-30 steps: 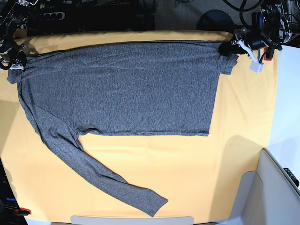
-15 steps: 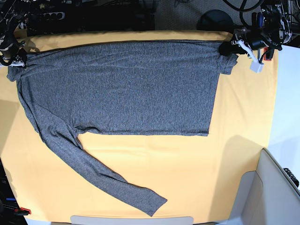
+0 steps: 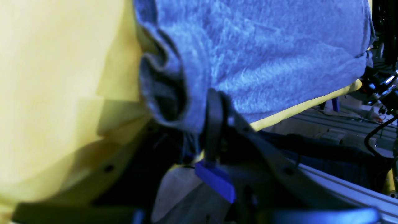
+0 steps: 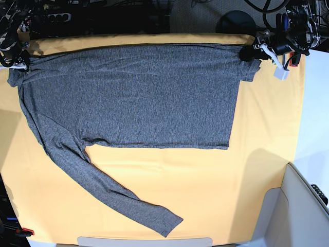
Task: Fold the T-shirt properly
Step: 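Hold the shoulder corners with both grippers, smoothing the shirt flat, then release the shoulder corners and move both grippers to the shirt's hem corners, then lower both grippers and pinch the hem corners of the grey shirt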
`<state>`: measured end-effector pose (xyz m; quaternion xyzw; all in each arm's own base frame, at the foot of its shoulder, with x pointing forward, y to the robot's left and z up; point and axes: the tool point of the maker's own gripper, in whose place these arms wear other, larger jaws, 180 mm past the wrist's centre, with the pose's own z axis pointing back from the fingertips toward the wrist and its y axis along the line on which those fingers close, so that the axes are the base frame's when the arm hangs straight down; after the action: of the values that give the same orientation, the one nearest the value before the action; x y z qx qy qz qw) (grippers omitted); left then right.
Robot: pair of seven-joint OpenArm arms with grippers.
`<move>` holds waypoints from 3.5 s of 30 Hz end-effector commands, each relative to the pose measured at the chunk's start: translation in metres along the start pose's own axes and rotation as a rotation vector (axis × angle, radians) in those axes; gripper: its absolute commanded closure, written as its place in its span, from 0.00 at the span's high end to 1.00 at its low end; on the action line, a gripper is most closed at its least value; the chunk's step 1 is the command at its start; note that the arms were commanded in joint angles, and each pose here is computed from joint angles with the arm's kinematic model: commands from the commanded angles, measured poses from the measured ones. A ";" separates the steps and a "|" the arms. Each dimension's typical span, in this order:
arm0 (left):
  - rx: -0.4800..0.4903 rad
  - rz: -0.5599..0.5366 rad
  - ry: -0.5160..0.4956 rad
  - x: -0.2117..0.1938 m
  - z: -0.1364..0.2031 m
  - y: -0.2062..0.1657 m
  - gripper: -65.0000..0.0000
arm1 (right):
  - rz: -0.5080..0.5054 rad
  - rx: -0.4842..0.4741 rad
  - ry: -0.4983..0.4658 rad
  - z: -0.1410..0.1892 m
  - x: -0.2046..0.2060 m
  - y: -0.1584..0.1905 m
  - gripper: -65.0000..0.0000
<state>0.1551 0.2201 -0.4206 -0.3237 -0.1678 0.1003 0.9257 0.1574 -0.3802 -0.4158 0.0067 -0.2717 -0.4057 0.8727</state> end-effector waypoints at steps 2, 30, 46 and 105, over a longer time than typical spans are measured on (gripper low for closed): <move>0.074 -0.012 0.053 -0.008 0.006 0.015 0.23 | -0.047 -0.188 0.422 0.012 -0.109 -0.051 0.20; 0.134 0.028 -0.060 0.013 0.036 0.034 0.30 | 0.048 -0.268 0.393 0.044 -0.097 -0.084 0.45; 0.159 -0.082 -0.155 0.045 0.058 0.016 0.30 | 0.052 -0.361 0.054 0.127 -0.004 -0.104 0.45; -0.036 -0.250 -0.268 0.270 -0.075 -0.076 0.40 | 0.581 0.389 -0.449 -0.038 0.122 0.258 0.45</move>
<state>0.4212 0.1940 -0.3848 -0.2965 -0.2988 0.0281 0.9067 0.4092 -0.2966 -0.3548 0.0114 -0.4863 -0.0796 0.8701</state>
